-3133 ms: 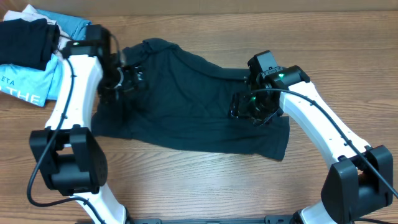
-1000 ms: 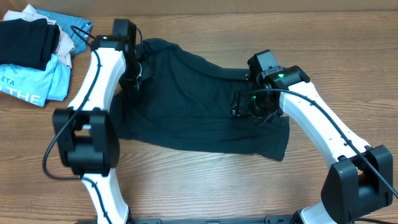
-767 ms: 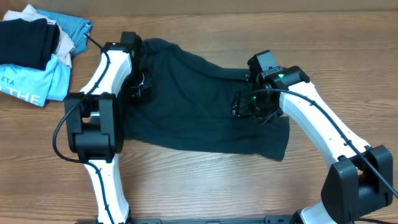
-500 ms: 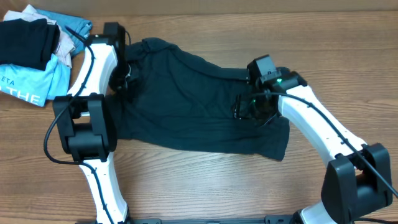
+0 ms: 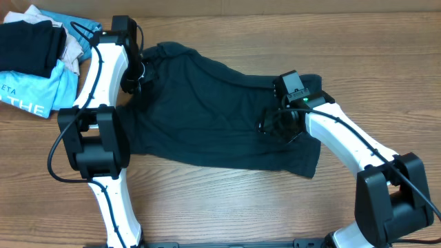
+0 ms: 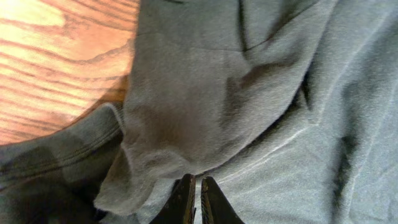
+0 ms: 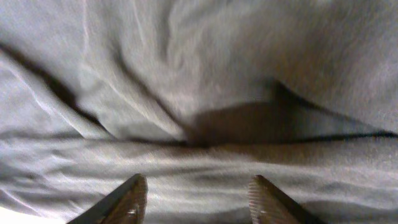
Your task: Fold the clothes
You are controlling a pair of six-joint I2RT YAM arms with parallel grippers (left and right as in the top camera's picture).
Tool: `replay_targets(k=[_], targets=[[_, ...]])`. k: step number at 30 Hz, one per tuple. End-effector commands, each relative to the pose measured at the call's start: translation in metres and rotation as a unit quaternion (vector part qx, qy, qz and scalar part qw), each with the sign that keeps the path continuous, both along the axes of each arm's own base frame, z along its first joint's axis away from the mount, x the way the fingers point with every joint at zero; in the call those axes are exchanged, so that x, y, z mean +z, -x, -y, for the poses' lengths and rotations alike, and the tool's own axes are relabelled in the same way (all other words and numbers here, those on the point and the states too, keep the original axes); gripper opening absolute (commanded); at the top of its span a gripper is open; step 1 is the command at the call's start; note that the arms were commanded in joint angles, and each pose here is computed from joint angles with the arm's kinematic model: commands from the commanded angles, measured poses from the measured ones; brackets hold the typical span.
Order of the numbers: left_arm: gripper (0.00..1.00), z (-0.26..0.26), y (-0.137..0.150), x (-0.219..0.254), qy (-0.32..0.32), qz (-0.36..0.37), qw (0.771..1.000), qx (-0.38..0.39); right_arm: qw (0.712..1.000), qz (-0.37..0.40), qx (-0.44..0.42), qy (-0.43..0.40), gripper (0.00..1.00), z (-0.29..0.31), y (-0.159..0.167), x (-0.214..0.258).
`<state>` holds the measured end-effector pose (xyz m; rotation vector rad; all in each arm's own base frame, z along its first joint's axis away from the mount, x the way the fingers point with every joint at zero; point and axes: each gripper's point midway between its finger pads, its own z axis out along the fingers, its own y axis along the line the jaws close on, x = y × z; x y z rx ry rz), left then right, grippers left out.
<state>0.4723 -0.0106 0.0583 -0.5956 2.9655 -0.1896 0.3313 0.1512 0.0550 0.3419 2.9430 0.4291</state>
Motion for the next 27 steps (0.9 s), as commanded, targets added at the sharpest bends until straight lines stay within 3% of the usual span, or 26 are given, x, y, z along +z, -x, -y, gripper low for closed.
replay_targets(k=[1, 5, 7, 18, 27], targets=[[0.07, 0.007, 0.001, -0.031, 0.009, -0.027, 0.999, -0.020, 0.999, 0.014, -0.047, 0.004, 0.42, 0.023, -0.017, 0.000], [0.06, 0.007, 0.005, -0.049, 0.010, -0.047, 0.999, -0.020, 0.996, 0.031, -0.089, -0.004, 0.21, 0.050, -0.037, -0.001], [0.07, 0.006, 0.004, -0.052, 0.010, -0.046, 0.999, -0.019, 0.995, 0.028, -0.095, -0.006, 0.17, 0.054, -0.043, -0.011], [0.09, -0.033, -0.003, -0.053, -0.049, -0.034, 0.998, 0.007, 0.992, -0.024, -0.115, 0.041, 0.16, 0.075, -0.041, -0.071], [0.11, -0.083, 0.002, -0.053, -0.087, -0.040, 0.995, 0.039, 0.981, -0.041, -0.170, 0.081, 0.16, 0.126, -0.036, -0.074]])
